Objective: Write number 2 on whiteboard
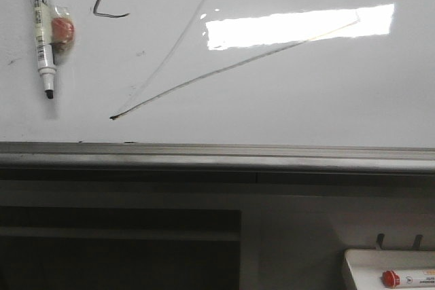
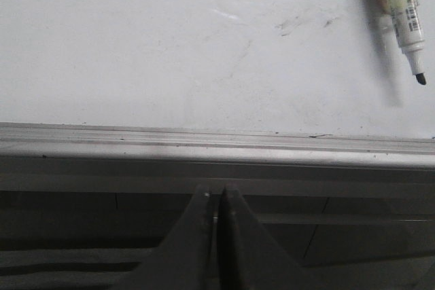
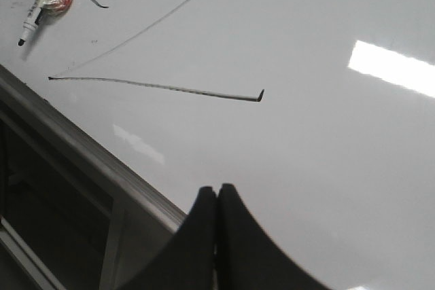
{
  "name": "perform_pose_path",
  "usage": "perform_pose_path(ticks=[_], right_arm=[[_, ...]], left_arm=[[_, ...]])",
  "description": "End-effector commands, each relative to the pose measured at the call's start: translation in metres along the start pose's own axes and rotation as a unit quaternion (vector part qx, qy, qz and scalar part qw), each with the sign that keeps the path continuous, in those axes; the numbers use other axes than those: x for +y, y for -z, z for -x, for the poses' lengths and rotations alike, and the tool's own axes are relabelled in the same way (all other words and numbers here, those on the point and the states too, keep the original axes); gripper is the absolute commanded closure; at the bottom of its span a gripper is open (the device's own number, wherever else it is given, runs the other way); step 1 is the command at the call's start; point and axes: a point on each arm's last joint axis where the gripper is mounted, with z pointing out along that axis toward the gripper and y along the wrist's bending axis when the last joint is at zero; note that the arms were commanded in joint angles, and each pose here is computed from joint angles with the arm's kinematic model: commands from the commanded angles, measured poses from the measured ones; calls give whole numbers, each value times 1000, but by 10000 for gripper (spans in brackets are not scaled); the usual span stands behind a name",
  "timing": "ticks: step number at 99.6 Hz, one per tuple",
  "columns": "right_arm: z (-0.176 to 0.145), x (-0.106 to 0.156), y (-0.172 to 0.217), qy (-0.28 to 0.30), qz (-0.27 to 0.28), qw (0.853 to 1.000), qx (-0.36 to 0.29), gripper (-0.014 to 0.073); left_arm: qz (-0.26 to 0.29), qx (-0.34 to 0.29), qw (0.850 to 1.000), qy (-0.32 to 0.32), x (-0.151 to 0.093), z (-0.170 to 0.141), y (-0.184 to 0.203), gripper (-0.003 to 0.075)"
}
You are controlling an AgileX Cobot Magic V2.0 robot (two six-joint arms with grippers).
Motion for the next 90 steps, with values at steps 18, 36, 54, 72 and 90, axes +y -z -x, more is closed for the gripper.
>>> perform_pose_path(ticks=[18, 36, 54, 72, 90], right_arm=[[12, -3, 1, 9, -10, 999, -42, 666], [-3, 2, -5, 11, -2, 1000, -7, 666], [-29, 11, -15, -31, 2, 999, 13, 666], [-63, 20, -28, -96, -38, 995, -13, 666], [-84, 16, -28, -106, -103, 988, 49, 666]], left_arm=[[3, -29, 1000, 7, 1, 1, 1, 741], [3, -29, 1000, 7, 1, 1, 1, 741], [3, -29, 1000, 7, 1, 1, 1, 741], [3, -29, 1000, 7, 1, 1, 1, 741], [3, -29, 1000, 7, 1, 1, 1, 741]])
